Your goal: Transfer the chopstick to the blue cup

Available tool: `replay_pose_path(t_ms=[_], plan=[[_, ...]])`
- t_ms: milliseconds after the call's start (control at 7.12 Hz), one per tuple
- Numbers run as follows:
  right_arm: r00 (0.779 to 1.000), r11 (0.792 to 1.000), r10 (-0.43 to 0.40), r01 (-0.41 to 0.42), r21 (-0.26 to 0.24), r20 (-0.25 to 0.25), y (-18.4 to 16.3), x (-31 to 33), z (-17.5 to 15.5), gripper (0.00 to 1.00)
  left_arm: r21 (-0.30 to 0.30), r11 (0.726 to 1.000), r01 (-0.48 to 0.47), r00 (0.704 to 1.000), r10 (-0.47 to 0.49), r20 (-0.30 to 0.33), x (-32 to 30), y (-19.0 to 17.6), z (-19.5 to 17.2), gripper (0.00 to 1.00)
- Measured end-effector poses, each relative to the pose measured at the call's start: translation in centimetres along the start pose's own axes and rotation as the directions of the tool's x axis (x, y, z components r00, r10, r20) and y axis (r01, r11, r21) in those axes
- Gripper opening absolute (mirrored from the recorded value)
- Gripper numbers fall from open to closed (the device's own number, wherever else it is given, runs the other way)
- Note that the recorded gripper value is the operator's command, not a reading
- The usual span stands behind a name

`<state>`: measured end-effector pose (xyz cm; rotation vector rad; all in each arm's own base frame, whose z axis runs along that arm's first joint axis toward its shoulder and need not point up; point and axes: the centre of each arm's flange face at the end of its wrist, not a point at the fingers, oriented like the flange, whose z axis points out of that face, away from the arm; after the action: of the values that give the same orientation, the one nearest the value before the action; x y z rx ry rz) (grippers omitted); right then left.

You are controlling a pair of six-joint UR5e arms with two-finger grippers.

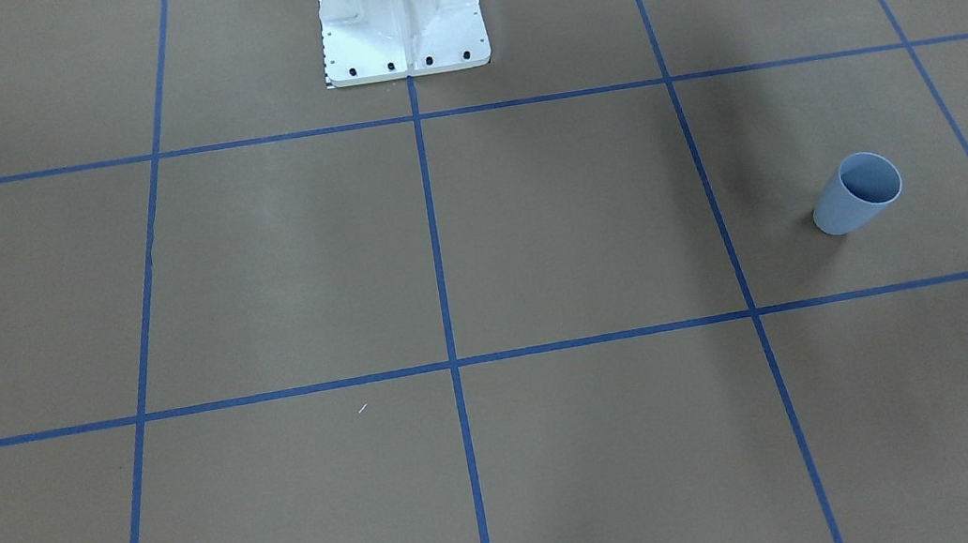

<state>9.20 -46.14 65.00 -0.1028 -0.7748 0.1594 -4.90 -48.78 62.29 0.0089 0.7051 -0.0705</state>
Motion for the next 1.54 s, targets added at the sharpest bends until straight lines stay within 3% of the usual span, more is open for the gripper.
replay_pose_path(t_ms=[1545], plan=[[0.999,0.999,-0.034,0.034,0.027,0.006,0.25,0.03,0.07,1.0,0.012,1.0,-0.006,1.0,0.006,-0.01,0.38,-0.28,-0.23,0.98]])
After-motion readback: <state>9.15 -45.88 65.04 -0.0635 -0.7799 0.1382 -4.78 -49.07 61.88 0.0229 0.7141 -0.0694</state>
